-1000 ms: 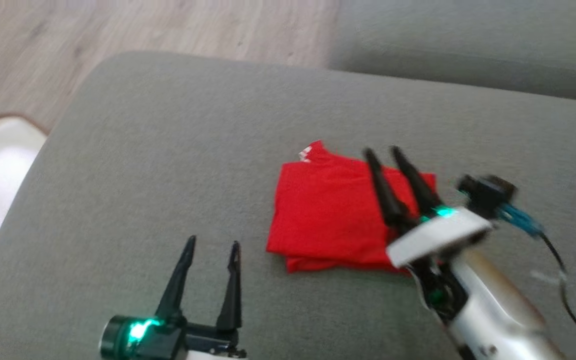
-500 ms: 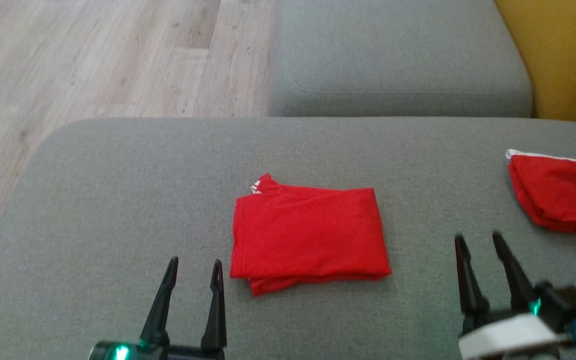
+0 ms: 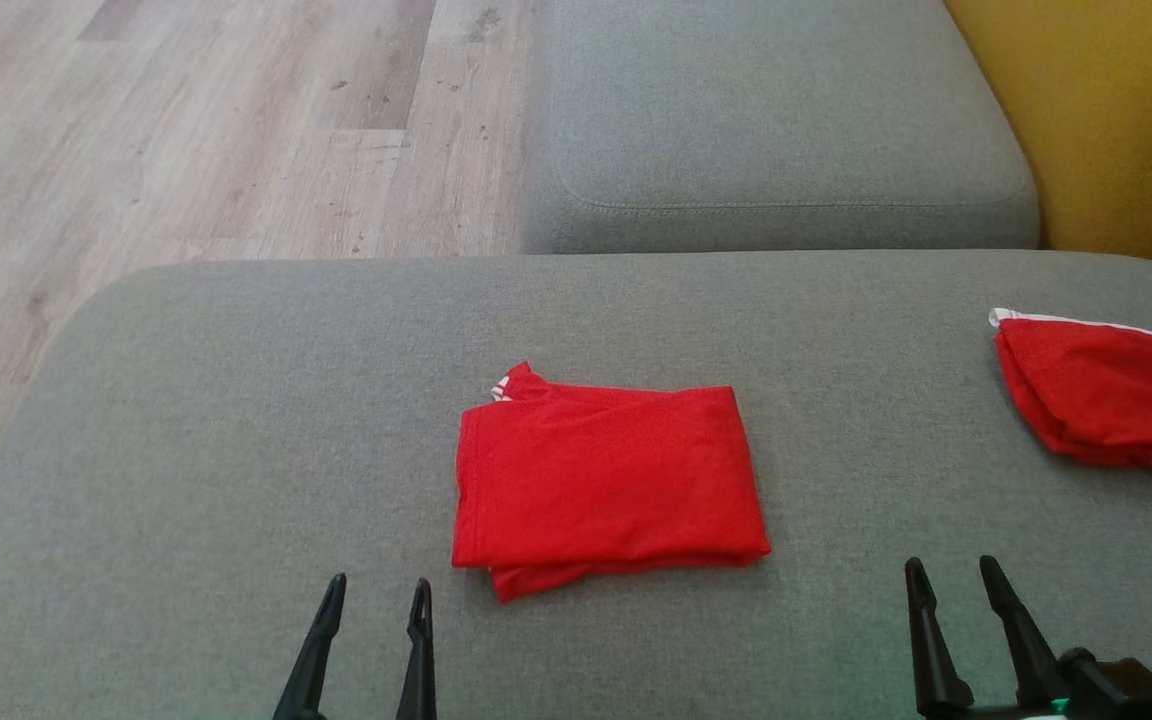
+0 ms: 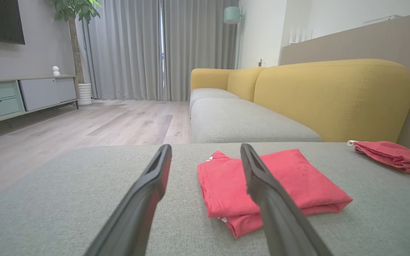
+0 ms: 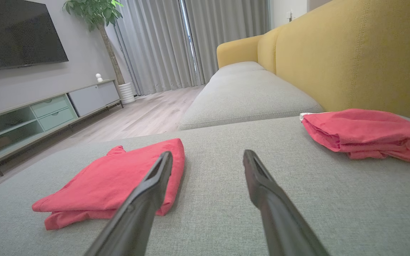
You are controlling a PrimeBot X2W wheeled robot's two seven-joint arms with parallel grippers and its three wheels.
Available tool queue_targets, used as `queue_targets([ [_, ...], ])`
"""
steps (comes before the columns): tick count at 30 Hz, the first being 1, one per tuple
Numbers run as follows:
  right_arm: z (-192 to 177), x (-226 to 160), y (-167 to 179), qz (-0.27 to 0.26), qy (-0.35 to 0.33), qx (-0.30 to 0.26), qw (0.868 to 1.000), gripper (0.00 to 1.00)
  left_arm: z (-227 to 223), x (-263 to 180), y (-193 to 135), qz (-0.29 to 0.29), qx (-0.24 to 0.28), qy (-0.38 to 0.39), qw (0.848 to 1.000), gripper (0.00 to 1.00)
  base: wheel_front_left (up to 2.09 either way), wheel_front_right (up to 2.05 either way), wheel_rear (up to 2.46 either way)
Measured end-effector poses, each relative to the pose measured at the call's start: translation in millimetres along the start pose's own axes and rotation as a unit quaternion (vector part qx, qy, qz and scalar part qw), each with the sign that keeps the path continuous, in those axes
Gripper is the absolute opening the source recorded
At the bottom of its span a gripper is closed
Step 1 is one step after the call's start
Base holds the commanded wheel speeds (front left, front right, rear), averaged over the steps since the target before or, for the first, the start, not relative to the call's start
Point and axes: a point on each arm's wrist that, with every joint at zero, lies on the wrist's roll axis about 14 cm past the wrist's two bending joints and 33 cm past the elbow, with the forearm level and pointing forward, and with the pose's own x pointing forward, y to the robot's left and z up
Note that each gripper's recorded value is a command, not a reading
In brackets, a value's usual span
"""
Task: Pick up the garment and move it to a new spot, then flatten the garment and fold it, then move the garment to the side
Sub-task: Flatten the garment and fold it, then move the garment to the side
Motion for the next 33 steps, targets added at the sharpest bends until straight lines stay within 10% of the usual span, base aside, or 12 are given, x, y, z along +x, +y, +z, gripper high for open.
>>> queue_targets([
  [33, -38.3, 40.0, 29.0, 0.063, 0.071, 0.01, 0.995, 1.0, -25.3, 8.8, 1.3, 0.004, 0.002, 0.049, 0.999, 1.0, 0.0, 0.0, 0.0],
])
